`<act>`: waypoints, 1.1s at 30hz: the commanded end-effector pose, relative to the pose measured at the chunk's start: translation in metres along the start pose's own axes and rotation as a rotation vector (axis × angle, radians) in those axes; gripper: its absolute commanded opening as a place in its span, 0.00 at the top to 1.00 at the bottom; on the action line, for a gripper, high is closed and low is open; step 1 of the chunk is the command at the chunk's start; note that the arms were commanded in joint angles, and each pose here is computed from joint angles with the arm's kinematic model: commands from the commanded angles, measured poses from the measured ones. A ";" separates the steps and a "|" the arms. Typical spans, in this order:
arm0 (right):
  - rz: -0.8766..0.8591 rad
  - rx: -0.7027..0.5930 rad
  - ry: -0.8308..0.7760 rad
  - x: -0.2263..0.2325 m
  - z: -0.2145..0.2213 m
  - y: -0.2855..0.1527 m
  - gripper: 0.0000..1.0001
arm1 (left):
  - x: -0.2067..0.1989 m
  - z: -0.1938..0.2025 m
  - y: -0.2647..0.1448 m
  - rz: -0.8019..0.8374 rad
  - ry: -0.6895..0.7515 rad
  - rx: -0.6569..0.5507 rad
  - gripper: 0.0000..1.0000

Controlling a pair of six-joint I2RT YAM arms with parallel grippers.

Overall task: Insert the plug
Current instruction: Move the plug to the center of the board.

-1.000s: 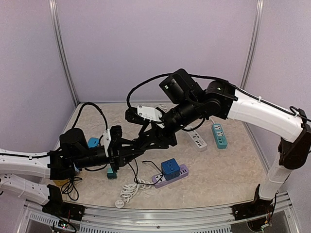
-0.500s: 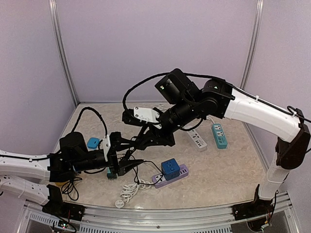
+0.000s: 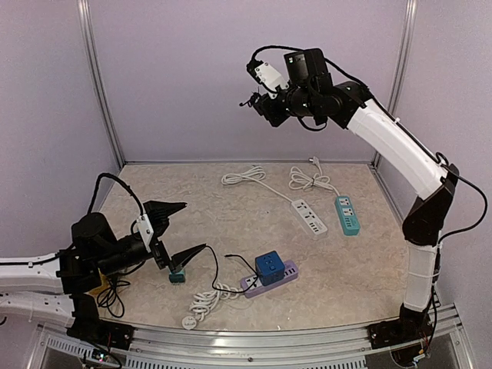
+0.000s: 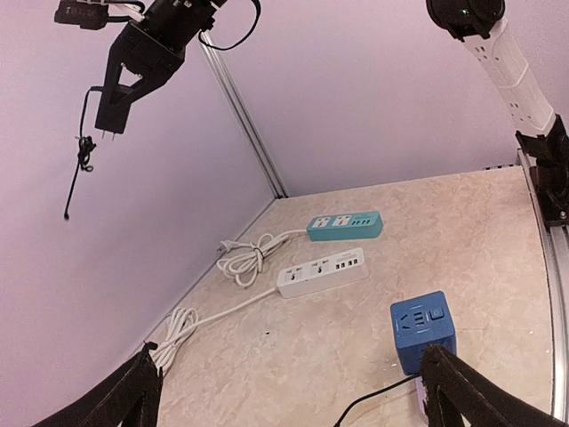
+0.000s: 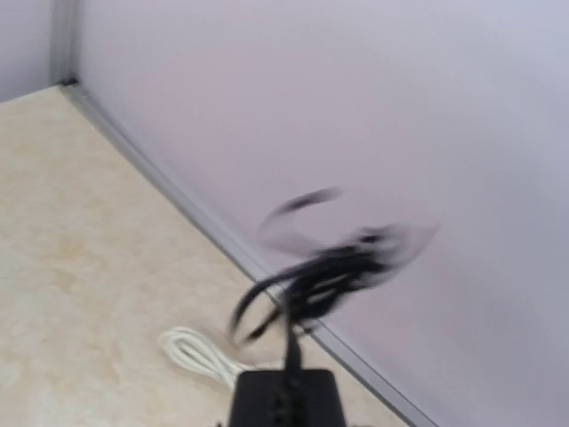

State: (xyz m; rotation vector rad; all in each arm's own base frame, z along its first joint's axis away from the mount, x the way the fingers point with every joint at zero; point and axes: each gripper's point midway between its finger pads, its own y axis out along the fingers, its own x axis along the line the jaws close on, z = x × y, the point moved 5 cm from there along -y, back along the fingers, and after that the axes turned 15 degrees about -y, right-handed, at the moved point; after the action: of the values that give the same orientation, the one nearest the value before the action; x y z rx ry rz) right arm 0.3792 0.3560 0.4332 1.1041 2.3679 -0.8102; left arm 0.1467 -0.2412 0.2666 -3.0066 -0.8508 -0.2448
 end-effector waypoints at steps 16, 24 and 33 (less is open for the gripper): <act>-0.396 0.250 0.031 0.127 0.124 0.020 1.00 | -0.060 0.117 0.013 0.525 -0.056 0.480 0.27; -0.424 0.270 -0.019 0.140 0.148 0.012 1.00 | -0.065 0.140 0.052 0.582 -0.070 0.589 0.34; -0.419 0.258 -0.024 0.137 0.146 0.003 1.00 | -0.060 0.177 0.051 0.586 0.106 0.695 0.37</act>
State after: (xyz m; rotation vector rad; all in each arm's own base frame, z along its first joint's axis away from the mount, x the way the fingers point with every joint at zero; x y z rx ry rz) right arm 0.3193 0.3372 0.2274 0.6844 2.5575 -1.3715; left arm 0.1455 -0.3121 0.0964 -2.4750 -0.0104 0.0447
